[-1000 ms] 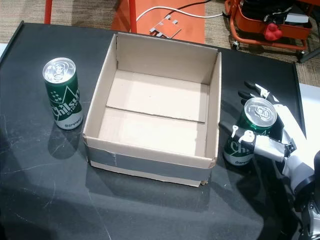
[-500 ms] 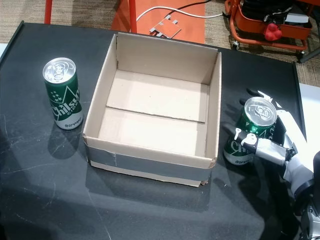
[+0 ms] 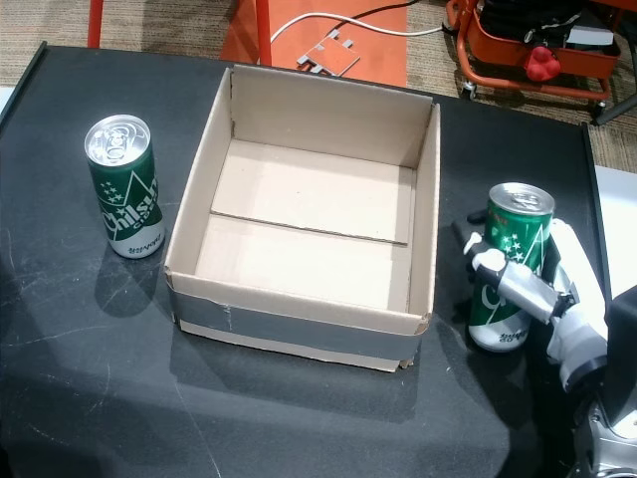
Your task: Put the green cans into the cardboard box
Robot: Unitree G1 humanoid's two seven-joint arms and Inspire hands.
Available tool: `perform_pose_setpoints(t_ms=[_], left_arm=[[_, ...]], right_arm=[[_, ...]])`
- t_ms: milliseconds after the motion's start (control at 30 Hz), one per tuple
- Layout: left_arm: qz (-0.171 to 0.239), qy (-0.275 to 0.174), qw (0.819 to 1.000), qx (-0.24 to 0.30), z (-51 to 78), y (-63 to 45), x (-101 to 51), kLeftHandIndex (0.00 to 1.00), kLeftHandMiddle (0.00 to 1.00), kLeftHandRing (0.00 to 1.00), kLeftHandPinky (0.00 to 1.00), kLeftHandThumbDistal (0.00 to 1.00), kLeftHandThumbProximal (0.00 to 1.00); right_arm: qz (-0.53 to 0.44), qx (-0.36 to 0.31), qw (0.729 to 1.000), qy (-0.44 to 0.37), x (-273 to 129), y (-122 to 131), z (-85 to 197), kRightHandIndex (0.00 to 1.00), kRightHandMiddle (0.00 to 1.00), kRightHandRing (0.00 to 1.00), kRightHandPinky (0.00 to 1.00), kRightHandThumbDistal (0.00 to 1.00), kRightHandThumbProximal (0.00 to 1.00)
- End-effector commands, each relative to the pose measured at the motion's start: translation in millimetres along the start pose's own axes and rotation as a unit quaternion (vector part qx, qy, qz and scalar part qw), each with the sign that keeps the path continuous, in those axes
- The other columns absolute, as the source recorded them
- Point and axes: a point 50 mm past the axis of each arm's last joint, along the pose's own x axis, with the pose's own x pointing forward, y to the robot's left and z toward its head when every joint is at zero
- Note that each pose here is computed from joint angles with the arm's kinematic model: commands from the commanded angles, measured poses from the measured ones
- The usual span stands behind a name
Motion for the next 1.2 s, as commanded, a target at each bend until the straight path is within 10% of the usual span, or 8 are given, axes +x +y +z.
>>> perform_pose_setpoints(t_ms=[0,300,567,767,1000,1167], left_arm=[[-0.012,0.000,1.000,-0.001,1.7,0.2,3.5,0.97,0.97,1.00,1.00,0.68,0.56],[-0.004,-0.003,1.000,-0.001,1.4,0.3,2.2,0.97,0.97,1.00,1.00,0.70,0.59],[-0.009,-0.001,1.000,-0.001,-3.7,-3.2,2.7,0.97,0.97,1.00,1.00,0.75,0.61],[-0.003,-0.001,1.000,-0.001,-6.5,-5.3,0.4,0.97,0.97,1.00,1.00,0.73,0.68],[0.003,0.004,1.000,0.001,-7.4,-5.3,-1.2,0.98,0.97,1.00,1.00,0.79,0.65],[0.002,0.003,1.000,-0.003,-9.0,-6.3,-1.1,0.98,0.97,1.00,1.00,0.77,0.63]], right_arm=[[-0.006,-0.009,1.000,0.006,2,2,-1,0.19,0.18,0.20,0.27,0.00,0.18],[-0.011,-0.012,1.000,0.010,4,6,0,0.20,0.18,0.19,0.26,0.05,0.32],[-0.024,0.027,0.999,-0.030,7,-7,13,0.13,0.10,0.13,0.25,0.05,0.22],[-0.031,-0.024,0.990,-0.133,20,-26,62,0.00,0.00,0.05,0.21,0.23,0.25],[-0.023,-0.109,0.958,-0.265,32,-34,130,0.00,0.00,0.04,0.22,0.22,0.16],[-0.007,-0.141,0.937,-0.319,41,-30,170,0.00,0.00,0.03,0.19,0.41,0.35]])
